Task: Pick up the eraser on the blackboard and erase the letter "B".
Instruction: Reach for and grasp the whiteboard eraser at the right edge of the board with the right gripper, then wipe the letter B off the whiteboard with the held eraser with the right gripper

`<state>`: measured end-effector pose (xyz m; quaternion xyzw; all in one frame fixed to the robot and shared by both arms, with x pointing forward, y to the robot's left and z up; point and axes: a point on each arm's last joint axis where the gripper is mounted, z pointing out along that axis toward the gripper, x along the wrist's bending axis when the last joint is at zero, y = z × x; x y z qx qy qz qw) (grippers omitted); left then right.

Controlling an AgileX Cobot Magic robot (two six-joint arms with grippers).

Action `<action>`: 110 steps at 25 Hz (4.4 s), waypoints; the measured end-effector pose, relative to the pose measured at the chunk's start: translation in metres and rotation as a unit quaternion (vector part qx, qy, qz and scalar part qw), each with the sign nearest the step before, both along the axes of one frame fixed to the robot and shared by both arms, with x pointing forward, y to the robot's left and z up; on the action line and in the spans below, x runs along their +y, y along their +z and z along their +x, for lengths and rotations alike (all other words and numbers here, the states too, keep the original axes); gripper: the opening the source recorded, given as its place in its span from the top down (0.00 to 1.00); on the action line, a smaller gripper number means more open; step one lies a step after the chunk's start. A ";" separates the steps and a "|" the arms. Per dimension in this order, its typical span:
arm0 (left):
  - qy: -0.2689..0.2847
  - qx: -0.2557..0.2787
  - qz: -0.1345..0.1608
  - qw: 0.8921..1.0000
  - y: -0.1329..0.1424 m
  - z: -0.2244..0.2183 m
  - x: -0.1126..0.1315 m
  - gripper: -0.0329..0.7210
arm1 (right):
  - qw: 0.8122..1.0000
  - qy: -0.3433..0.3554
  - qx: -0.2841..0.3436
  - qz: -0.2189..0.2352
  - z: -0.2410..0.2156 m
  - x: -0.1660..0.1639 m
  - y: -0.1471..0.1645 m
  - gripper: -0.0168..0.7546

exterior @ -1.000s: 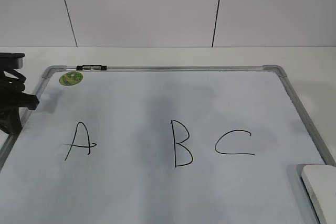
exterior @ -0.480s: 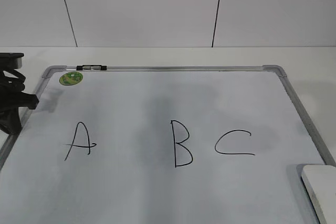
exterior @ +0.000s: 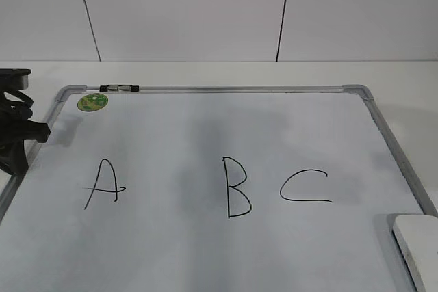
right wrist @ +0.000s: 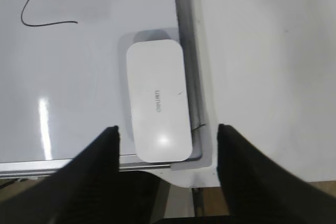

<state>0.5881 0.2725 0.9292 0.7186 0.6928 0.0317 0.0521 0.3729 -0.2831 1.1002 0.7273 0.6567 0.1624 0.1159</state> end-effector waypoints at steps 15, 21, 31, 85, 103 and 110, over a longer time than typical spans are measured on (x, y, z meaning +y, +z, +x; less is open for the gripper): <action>0.002 0.000 -0.002 1.000 0.000 0.000 0.000 0.92 | 0.994 0.022 0.097 0.044 0.018 0.013 -0.036 0.12; 0.002 0.000 -0.003 1.000 0.000 0.000 0.000 0.92 | 0.990 0.018 0.137 0.038 0.008 0.012 -0.067 0.12; 0.005 0.000 -0.006 1.000 0.000 0.000 -0.001 0.92 | 0.993 0.017 0.110 0.027 0.028 0.012 -0.088 0.12; 0.008 -0.004 -0.010 1.000 0.000 0.001 -0.002 0.92 | 0.976 0.062 0.208 0.010 0.073 0.017 -0.152 0.14; 0.008 -0.004 -0.011 1.000 0.000 0.001 -0.002 0.92 | 0.976 0.063 0.210 0.009 0.074 0.017 -0.151 0.28; 0.009 -0.007 -0.012 1.000 0.000 0.002 -0.002 0.92 | 0.975 0.063 0.211 0.006 0.091 0.019 -0.126 0.29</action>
